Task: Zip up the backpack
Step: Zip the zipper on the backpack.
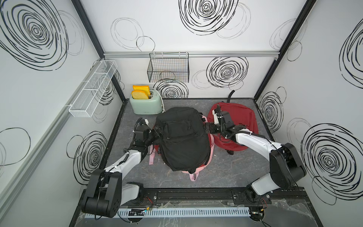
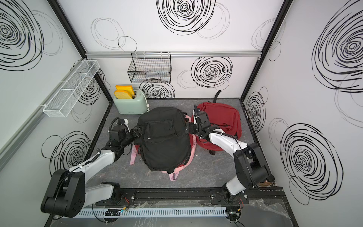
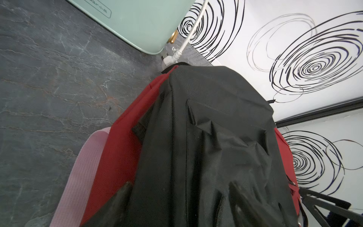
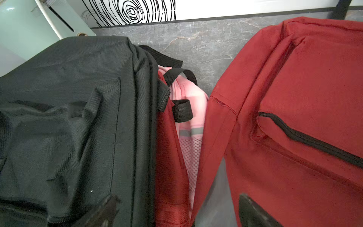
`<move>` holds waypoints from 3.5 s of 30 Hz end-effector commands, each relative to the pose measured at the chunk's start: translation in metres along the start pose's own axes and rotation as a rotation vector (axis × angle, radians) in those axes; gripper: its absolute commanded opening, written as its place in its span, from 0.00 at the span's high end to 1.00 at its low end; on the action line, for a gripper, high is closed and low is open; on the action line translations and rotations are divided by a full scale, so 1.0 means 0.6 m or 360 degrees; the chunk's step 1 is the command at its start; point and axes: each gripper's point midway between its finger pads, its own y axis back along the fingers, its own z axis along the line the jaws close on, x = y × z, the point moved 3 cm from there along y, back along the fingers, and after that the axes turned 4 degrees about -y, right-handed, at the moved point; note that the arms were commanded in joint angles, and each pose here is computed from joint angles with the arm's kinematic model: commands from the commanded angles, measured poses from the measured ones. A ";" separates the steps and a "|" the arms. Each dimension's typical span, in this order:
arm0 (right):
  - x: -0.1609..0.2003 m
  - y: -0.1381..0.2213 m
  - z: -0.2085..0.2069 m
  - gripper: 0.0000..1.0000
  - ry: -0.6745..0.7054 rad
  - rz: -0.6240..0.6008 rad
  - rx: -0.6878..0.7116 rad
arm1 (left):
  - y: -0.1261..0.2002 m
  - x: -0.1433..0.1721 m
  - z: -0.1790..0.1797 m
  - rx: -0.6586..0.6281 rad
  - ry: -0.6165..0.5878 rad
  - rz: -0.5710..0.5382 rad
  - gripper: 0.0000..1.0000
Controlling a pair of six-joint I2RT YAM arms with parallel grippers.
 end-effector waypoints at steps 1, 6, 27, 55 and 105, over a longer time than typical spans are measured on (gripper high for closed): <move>0.001 0.002 0.006 0.01 0.0003 -0.0018 -0.0021 | 0.010 -0.017 -0.008 -0.0050 -0.0056 -0.0088 0.19; 0.014 -0.013 0.017 0.01 0.0001 0.0044 -0.0098 | 0.016 -0.017 -0.004 -0.0207 -0.0110 -0.0118 0.19; 0.065 -0.070 0.046 0.03 0.0000 0.0176 -0.0160 | 0.018 0.046 -0.012 -0.0042 -0.0020 0.0109 0.18; 0.066 -0.082 0.057 0.07 0.0013 0.0211 -0.0196 | 0.044 0.034 -0.013 -0.0208 -0.0101 0.0040 0.12; 0.056 -0.070 0.062 0.06 0.0011 0.0201 -0.0206 | 0.031 0.088 0.015 -0.0256 -0.0157 0.0222 0.03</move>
